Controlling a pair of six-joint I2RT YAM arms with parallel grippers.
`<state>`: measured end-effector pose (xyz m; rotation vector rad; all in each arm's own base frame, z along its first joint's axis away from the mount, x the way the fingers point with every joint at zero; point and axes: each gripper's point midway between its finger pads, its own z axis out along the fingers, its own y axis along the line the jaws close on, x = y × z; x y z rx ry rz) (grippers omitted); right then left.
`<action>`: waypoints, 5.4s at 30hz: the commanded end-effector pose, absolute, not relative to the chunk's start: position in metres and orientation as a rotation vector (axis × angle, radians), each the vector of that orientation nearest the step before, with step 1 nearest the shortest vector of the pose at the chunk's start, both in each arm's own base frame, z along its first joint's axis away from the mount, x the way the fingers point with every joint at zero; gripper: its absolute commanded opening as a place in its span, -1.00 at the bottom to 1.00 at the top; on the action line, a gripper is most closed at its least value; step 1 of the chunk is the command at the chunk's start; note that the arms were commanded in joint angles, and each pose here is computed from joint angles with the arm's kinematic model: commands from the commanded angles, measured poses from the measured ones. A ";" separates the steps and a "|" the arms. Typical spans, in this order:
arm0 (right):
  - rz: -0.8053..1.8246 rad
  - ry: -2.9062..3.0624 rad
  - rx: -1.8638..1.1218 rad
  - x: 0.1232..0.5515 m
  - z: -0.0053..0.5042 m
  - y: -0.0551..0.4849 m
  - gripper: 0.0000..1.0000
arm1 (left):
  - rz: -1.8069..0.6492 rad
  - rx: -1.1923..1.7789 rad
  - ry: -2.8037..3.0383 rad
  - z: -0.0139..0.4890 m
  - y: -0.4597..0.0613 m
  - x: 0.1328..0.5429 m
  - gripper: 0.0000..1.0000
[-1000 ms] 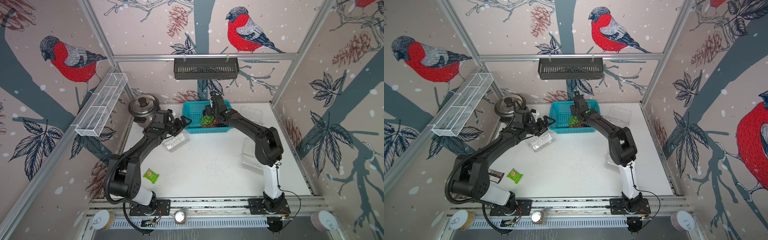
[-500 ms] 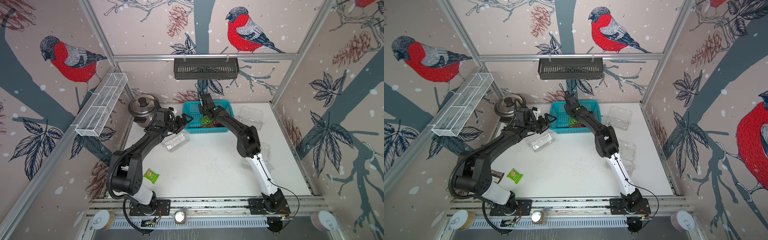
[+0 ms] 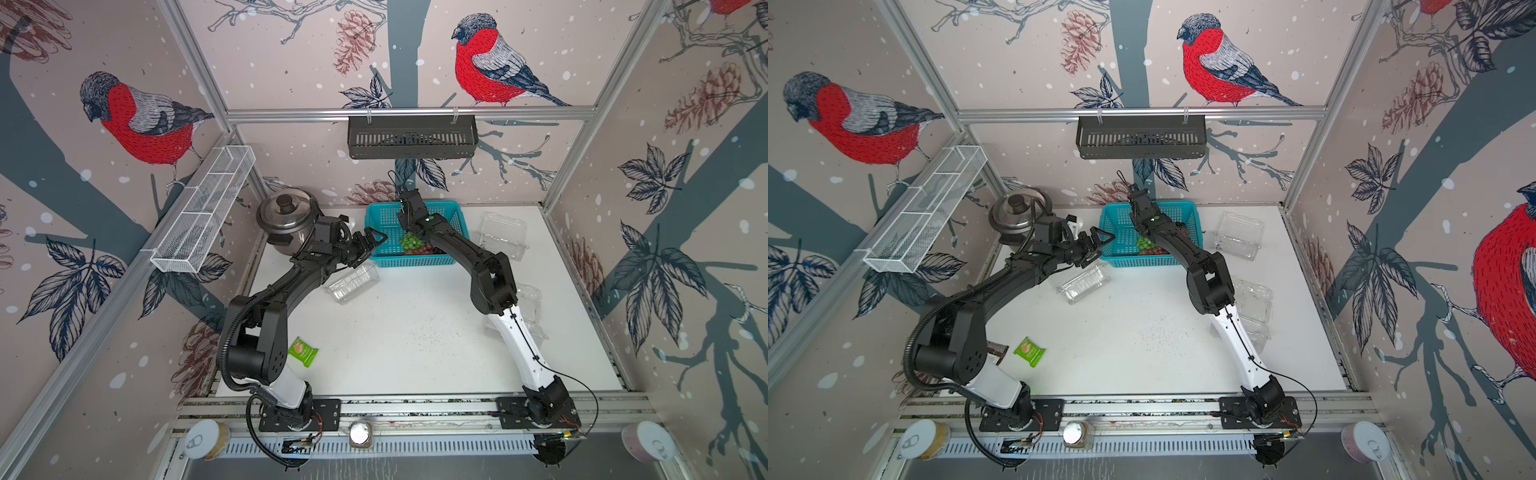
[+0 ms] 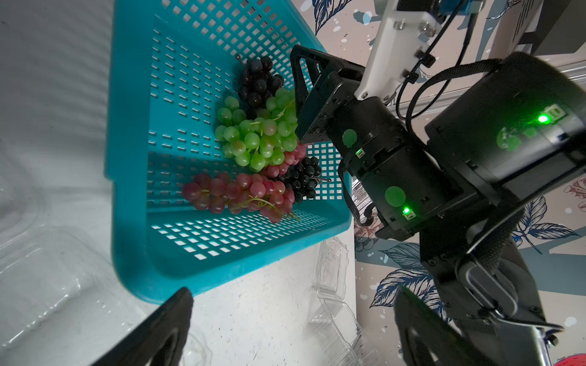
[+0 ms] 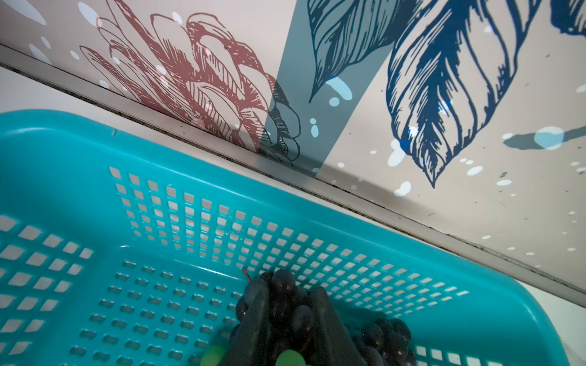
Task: Pack grapes into containers
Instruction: Pick up the grape from the basket, then place the grape into the packing box.
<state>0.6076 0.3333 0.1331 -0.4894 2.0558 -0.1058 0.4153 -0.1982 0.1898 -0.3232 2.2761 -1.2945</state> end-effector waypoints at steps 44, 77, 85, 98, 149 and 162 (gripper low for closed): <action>0.435 2.047 -0.279 0.552 0.277 0.302 -1.00 | -1.200 -0.290 2.194 0.233 -0.176 0.388 0.96; 1.009 1.919 -0.413 0.387 0.345 0.470 -1.00 | -1.255 -0.580 2.172 0.166 -0.122 0.296 0.96; 1.034 1.879 -0.421 0.391 0.365 0.486 -1.00 | -1.182 -0.545 2.087 0.208 -0.110 0.301 0.96; 1.198 1.917 -0.453 0.379 0.325 0.546 -1.00 | -1.184 -0.664 1.995 0.217 -0.056 0.310 0.96; 1.386 2.134 -0.435 0.308 0.177 0.504 -1.00 | -1.208 -0.906 2.169 0.092 -0.063 0.352 0.96; 1.226 2.284 -0.350 0.314 0.119 0.479 -1.00 | -1.221 -0.911 2.174 0.088 -0.066 0.343 0.96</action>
